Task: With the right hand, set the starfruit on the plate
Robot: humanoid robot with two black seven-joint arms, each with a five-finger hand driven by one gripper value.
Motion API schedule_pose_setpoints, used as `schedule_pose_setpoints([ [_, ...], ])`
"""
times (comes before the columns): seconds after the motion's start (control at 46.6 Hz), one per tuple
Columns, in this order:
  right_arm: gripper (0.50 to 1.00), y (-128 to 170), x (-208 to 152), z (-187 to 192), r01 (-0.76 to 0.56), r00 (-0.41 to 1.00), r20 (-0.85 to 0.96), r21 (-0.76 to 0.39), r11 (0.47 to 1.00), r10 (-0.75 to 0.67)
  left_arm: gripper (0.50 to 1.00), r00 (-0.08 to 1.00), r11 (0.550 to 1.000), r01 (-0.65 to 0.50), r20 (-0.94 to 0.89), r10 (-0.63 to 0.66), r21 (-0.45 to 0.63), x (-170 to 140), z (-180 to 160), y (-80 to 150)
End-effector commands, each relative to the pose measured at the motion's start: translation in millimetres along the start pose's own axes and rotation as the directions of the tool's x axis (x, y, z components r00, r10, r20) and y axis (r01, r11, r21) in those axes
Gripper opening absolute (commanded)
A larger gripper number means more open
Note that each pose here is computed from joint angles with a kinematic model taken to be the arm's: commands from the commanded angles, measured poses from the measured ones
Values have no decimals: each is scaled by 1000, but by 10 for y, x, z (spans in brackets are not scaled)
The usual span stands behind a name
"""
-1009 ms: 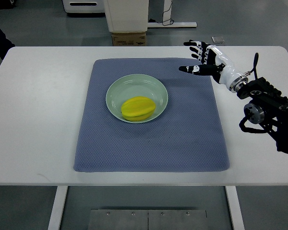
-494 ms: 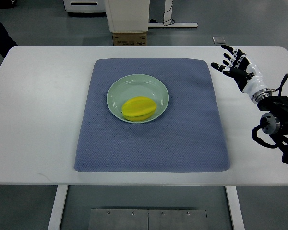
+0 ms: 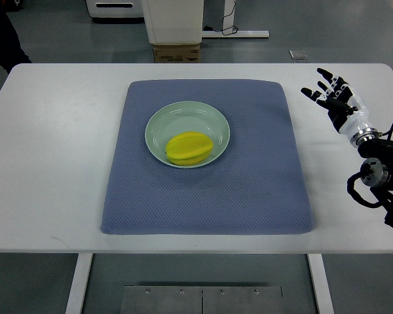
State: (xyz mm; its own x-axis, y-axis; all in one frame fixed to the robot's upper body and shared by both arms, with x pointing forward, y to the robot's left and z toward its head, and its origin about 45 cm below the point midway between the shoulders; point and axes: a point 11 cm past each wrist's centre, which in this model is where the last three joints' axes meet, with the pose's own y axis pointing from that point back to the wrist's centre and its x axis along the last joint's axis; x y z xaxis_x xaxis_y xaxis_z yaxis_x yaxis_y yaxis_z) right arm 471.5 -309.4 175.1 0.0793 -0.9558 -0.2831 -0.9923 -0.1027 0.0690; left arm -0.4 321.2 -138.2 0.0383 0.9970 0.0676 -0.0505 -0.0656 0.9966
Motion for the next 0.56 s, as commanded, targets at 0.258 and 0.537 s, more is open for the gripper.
schedule_pose_setpoints([
  [0.258, 1000, 25, 100, 39, -45, 998, 45, -16, 999, 46, 1000, 1000, 1000, 0, -1, 0, 1, -1, -5, 0],
  [0.537, 1000, 63, 125, 107, -50, 998, 46, -29, 998, 52, 1000, 1000, 1000, -1, 1, 1, 0, 1, 3, 0],
])
